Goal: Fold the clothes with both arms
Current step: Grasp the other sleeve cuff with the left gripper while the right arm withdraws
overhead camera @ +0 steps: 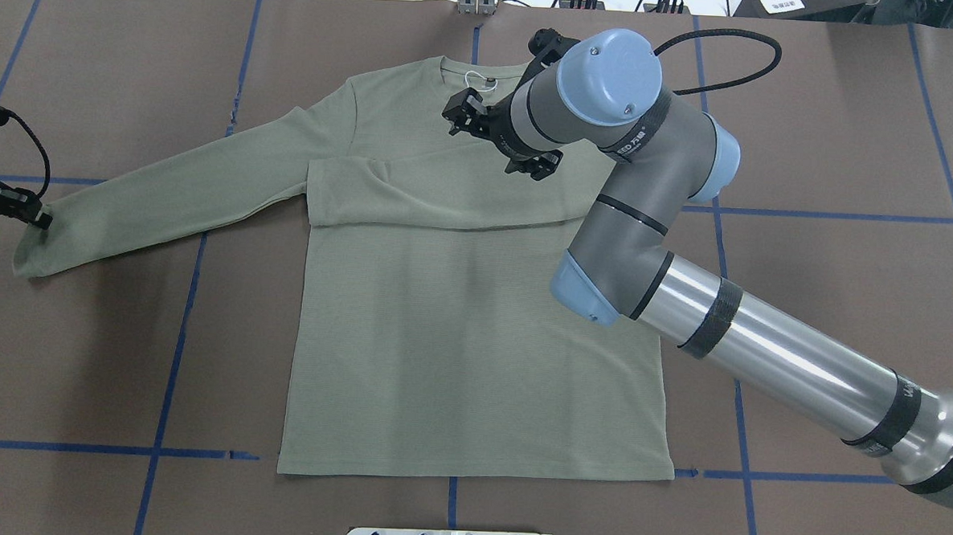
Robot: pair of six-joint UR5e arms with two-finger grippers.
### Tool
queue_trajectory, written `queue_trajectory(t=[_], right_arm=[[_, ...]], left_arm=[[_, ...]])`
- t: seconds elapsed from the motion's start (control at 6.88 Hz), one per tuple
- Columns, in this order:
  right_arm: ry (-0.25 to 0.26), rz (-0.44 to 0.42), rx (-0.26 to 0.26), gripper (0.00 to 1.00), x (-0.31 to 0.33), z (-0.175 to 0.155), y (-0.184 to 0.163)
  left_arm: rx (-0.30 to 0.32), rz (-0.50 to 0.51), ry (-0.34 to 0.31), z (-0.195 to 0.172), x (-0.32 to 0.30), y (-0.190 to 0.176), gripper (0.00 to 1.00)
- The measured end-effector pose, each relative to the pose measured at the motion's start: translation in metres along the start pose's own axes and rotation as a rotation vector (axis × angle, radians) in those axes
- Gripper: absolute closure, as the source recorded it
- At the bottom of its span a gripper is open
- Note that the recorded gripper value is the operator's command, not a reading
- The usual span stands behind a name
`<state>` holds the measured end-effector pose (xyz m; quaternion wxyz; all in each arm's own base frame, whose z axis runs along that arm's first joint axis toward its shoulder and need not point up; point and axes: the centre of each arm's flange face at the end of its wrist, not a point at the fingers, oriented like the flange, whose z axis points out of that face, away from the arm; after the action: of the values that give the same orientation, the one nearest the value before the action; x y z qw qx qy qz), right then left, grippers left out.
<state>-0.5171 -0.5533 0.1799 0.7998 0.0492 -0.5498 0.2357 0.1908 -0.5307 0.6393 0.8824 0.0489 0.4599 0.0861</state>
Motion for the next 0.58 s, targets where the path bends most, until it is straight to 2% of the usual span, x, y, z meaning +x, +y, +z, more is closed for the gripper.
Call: queue_trajectory(t=[0.44,0.58], right_arm=[[0.008,-0.010,0.027,0.01,0.005,0.012,0.017],[0.003,-0.013,0.033,0.01,0.004,0.011,0.018]], left_arm=[[0.019,0.012,0.015,-0.012,0.013,0.002,1.00],[0.047,0.004,0.035,-0.027,0.037,-0.005,1.00]])
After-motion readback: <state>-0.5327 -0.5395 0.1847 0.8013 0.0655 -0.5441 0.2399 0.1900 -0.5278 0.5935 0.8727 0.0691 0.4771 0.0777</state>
